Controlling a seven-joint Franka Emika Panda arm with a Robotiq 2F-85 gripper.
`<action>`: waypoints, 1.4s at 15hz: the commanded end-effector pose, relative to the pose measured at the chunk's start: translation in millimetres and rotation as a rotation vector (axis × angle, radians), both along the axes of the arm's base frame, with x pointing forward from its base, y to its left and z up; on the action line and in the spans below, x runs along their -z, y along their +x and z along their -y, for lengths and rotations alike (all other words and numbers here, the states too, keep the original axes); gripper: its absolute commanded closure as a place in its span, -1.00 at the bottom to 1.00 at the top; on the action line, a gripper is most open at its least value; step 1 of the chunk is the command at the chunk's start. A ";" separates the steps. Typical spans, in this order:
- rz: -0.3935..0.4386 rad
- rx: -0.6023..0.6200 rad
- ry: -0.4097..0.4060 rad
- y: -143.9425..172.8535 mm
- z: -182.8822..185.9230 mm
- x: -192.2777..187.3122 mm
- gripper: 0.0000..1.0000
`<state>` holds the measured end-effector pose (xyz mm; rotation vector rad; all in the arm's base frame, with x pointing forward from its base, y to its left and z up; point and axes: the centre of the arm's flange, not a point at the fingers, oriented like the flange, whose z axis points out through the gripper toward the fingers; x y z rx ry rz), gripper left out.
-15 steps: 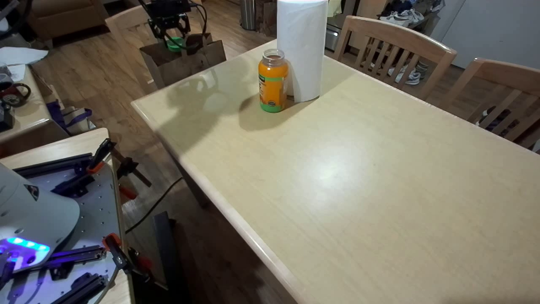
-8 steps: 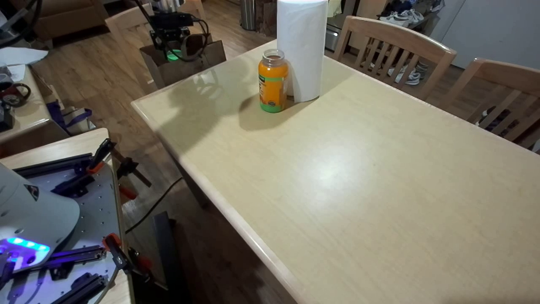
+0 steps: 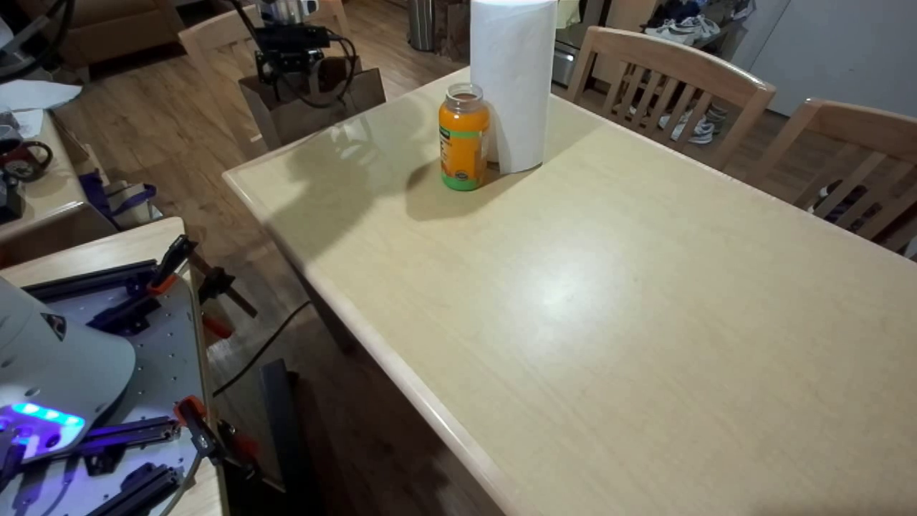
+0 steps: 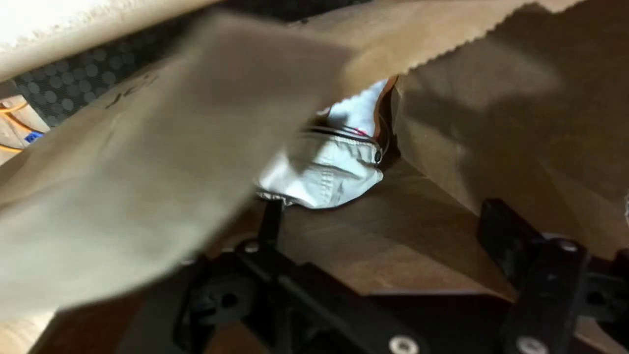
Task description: Put the green lid in the brown bag
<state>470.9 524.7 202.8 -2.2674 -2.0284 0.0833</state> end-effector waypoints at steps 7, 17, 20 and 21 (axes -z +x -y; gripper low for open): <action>0.264 0.121 0.070 67.4 -1.9 -85.3 -1.00; 0.571 0.563 -0.003 103.9 89.6 -156.6 -1.00; 0.521 0.754 0.009 103.5 122.6 -157.9 -1.00; 0.486 0.807 0.015 101.4 133.1 -154.1 -1.00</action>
